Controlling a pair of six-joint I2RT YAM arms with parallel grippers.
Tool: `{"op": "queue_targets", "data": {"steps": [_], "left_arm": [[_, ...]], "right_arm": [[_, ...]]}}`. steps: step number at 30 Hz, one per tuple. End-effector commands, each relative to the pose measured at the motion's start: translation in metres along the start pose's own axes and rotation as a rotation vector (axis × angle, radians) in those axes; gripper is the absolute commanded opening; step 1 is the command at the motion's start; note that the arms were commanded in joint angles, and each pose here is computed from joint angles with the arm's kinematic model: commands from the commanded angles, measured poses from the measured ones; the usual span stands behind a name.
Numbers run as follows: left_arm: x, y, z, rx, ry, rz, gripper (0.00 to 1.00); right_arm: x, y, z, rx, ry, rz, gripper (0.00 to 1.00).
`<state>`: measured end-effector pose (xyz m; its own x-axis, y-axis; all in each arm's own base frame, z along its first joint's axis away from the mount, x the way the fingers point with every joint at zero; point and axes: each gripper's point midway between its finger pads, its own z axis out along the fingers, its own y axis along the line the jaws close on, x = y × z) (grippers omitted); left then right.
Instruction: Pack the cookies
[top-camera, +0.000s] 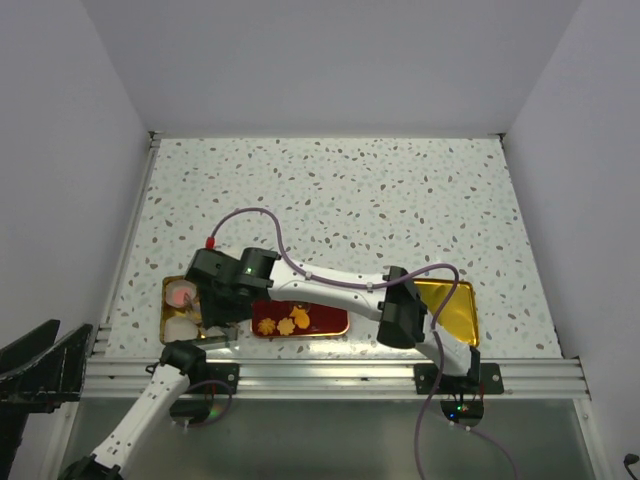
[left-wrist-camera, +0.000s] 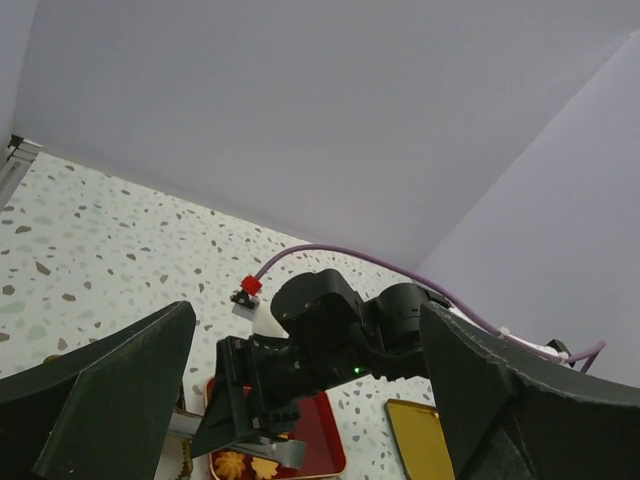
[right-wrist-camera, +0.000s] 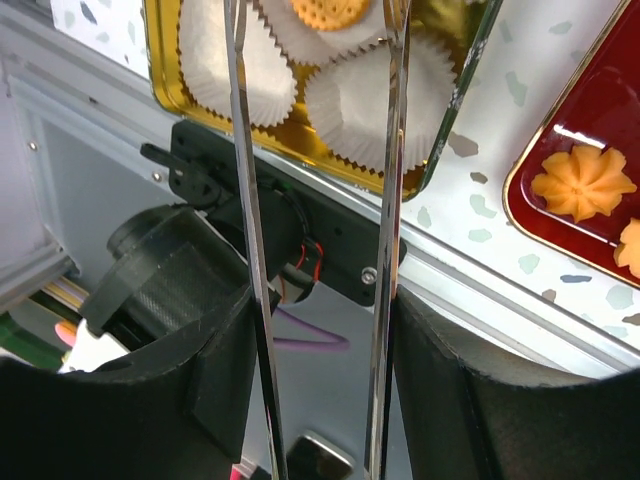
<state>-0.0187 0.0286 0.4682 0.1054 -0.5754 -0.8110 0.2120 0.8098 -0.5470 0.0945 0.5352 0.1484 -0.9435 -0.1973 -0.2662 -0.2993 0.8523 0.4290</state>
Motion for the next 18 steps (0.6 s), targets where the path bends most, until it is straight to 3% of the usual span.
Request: {"op": "queue_targets", "data": {"steps": [1, 9, 18], "left_arm": [[0.005, -0.005, 0.006, 0.033, 0.044, 0.005, 1.00], [0.001, 0.010, 0.020, -0.054, 0.033, 0.058, 1.00], [0.000, 0.032, 0.042, -0.189, 0.041, 0.129, 1.00]], "right_arm": [[-0.026, 0.030, -0.037, -0.092, -0.130, 0.047, 0.55], [-0.034, 0.037, -0.091, -0.153, -0.181, 0.018, 0.55], [-0.022, -0.018, -0.154, -0.093, -0.213, -0.063, 0.55]]}}
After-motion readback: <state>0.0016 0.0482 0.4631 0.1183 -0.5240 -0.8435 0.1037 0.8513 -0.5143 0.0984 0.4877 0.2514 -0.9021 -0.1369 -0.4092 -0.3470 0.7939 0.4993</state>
